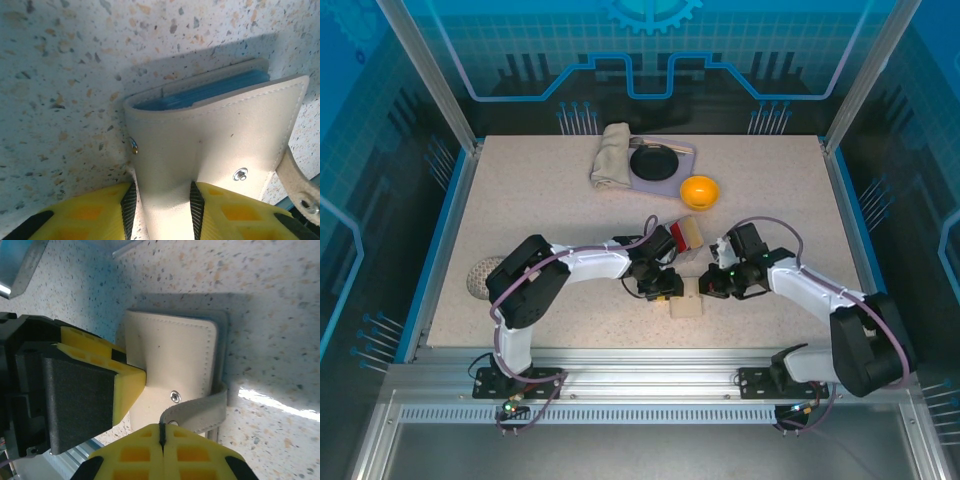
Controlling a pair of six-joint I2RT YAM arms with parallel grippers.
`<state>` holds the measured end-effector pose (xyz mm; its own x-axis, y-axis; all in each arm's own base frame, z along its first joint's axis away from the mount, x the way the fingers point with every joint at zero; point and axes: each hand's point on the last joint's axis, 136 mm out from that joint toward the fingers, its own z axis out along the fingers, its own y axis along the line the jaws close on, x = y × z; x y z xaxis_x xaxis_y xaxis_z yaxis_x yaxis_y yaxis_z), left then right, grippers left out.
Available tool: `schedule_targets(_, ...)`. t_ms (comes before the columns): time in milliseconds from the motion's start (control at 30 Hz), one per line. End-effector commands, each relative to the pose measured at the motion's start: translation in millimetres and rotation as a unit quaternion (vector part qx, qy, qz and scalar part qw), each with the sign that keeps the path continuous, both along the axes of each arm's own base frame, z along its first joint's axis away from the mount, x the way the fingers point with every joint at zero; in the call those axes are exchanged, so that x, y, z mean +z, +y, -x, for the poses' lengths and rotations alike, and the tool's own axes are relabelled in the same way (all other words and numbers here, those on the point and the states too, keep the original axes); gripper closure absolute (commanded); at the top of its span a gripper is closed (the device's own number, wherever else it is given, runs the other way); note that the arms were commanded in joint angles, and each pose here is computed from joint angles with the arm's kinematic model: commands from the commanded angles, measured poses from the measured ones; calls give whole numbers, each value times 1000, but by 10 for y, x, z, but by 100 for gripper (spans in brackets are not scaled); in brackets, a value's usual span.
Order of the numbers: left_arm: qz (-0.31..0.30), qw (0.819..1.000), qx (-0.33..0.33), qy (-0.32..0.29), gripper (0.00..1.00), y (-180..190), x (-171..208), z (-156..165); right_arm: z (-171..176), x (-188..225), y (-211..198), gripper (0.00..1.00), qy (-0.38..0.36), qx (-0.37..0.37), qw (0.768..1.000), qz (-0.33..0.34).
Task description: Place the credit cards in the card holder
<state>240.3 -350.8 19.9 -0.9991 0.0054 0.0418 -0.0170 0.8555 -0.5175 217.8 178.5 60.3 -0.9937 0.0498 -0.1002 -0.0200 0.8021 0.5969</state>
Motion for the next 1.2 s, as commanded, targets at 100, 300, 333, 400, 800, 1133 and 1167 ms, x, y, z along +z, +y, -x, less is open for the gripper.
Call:
schedule_targets(100,-13,1000,-13,12,64,-51,-192,81,20,-45,133,100,12,22,1000,16)
schedule_targets(300,-10,1000,-13,13,65,-62,-183,85,-14,-162,179,100,25,21,999,31)
schedule_targets(333,-9,1000,-13,13,65,-61,-180,84,-28,-179,167,100,27,16,999,35)
schedule_targets(400,-9,1000,-13,14,65,-56,-185,90,-53,-188,163,100,25,10,999,38)
schedule_targets(800,-5,1000,-13,16,65,-64,-186,99,-45,-286,193,100,42,16,998,46)
schedule_targets(1133,-3,1000,-13,13,66,-61,-169,102,42,-458,165,100,64,24,995,79)
schedule_targets(1167,-4,1000,-12,13,66,-54,-173,101,56,-483,134,100,67,22,994,87)
